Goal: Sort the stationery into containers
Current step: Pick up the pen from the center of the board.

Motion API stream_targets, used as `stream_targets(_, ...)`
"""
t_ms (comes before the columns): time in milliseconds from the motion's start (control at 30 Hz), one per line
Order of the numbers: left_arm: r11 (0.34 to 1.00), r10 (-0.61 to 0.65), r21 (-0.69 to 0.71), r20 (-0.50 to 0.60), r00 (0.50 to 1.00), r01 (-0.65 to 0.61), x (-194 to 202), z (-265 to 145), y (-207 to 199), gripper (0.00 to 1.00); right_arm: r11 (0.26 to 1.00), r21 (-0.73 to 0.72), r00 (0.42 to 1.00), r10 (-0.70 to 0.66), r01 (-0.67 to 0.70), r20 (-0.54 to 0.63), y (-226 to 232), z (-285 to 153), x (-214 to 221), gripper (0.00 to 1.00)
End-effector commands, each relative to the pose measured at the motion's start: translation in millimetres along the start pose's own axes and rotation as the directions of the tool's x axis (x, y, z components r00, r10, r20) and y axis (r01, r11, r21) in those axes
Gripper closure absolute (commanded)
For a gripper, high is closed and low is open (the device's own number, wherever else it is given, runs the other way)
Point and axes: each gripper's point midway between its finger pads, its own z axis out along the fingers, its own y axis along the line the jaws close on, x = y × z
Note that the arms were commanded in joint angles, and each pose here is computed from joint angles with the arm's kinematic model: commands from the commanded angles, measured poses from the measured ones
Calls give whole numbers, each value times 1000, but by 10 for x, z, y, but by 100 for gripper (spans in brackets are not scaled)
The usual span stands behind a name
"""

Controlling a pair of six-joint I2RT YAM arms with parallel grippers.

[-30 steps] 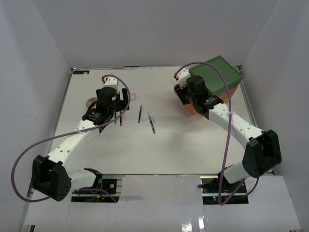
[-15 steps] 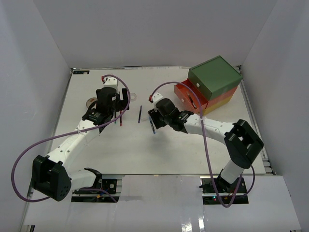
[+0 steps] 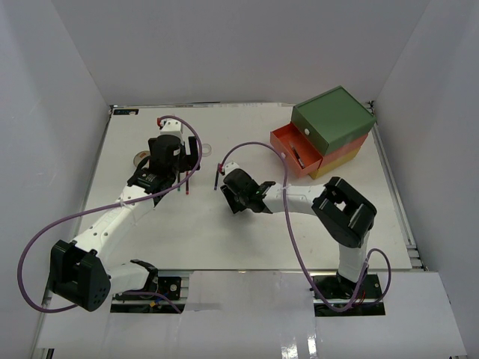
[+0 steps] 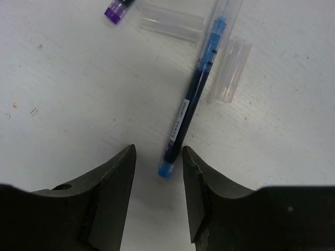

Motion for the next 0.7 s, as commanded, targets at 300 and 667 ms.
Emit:
stream_targets(300,1000,-11,-7,33,999,11,-84,-55,32,2,994,90,997,59,-64,55,-103,33,-115,83)
stream_targets(667,1000,-9,-10,25,1000,10,-59,-33,31,2,987,120,984,85,-105,156,-206,-273,-414,90)
